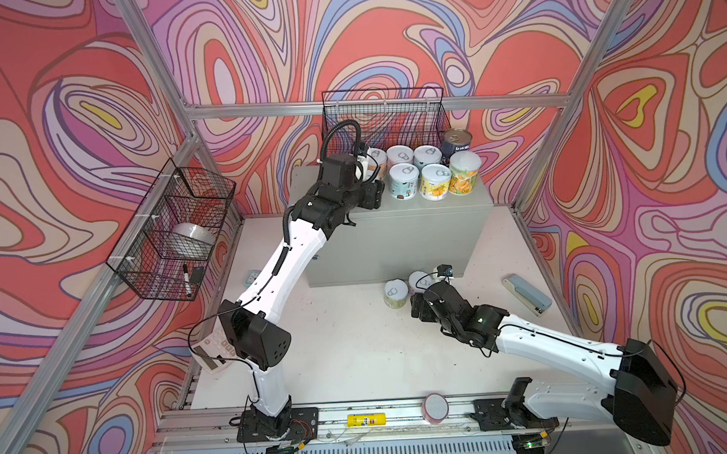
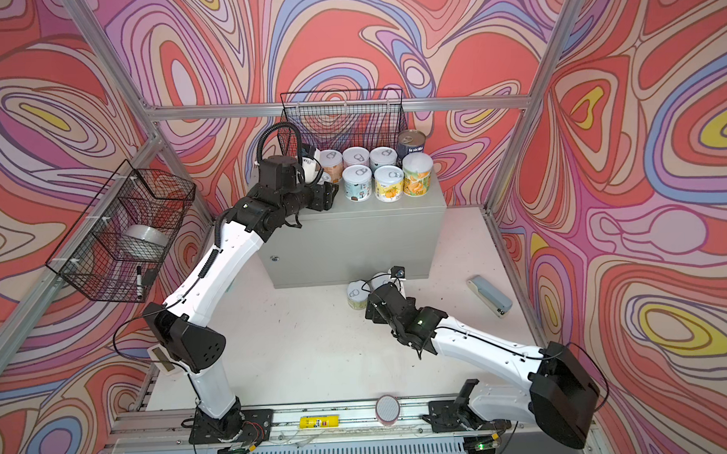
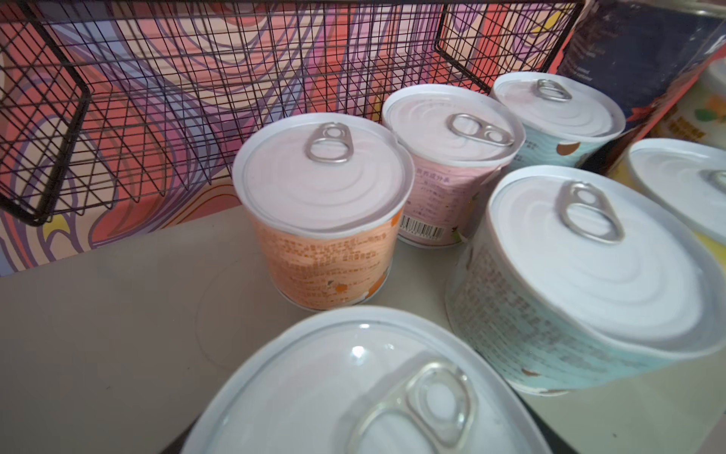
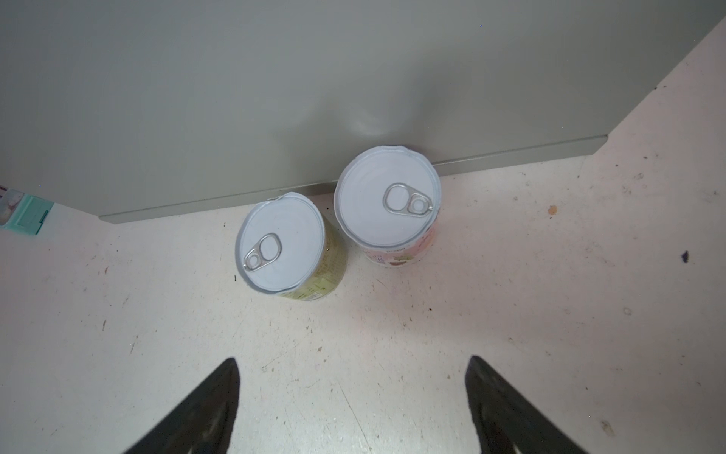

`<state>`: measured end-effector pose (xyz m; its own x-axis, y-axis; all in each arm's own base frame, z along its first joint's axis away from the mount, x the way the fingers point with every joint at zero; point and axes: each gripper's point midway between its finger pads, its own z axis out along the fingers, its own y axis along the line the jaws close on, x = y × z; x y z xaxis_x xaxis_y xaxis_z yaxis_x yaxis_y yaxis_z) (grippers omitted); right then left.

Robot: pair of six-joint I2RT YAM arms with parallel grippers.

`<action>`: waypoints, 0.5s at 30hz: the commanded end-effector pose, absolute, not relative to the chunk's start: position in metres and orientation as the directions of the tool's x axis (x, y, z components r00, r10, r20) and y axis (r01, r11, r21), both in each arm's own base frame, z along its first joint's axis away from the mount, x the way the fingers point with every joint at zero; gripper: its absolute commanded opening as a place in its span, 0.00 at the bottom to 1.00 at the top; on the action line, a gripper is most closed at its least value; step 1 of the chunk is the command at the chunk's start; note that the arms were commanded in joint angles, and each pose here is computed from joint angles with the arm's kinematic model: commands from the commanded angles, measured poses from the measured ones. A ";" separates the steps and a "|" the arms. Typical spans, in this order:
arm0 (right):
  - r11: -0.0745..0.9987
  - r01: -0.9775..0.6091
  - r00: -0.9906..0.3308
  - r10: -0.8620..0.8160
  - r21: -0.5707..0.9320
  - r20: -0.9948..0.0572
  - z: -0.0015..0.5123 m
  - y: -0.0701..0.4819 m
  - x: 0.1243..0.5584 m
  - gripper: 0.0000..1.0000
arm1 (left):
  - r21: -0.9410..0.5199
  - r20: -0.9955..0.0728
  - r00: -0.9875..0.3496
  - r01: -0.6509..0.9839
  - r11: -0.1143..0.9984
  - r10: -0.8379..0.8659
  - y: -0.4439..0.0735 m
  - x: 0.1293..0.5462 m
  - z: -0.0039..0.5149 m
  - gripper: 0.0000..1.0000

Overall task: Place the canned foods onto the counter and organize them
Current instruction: 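Lift the yellow can with the left gripper up onto the cabinet top, then lower the yellow can in front of the cans on the cabinet top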

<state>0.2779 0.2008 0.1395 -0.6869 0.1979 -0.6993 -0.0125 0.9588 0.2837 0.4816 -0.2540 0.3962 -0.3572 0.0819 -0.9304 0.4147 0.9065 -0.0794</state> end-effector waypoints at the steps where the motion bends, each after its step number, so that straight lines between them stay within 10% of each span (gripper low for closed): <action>1: 0.960 -0.016 -0.674 0.196 0.280 -0.712 0.148 0.203 0.284 0.93 | -0.082 -0.954 -0.297 0.402 0.912 0.044 -0.250 0.487 0.414 0.69; 7: 0.962 -0.017 -0.676 0.190 0.273 -0.712 0.147 0.205 0.286 0.92 | -0.060 -0.961 -0.271 0.410 0.910 0.059 -0.250 0.487 0.420 1.00; 15: 0.960 -0.024 -0.676 0.191 0.280 -0.712 0.150 0.208 0.287 0.92 | -0.044 -0.978 -0.202 0.412 0.910 0.045 -0.240 0.471 0.451 1.00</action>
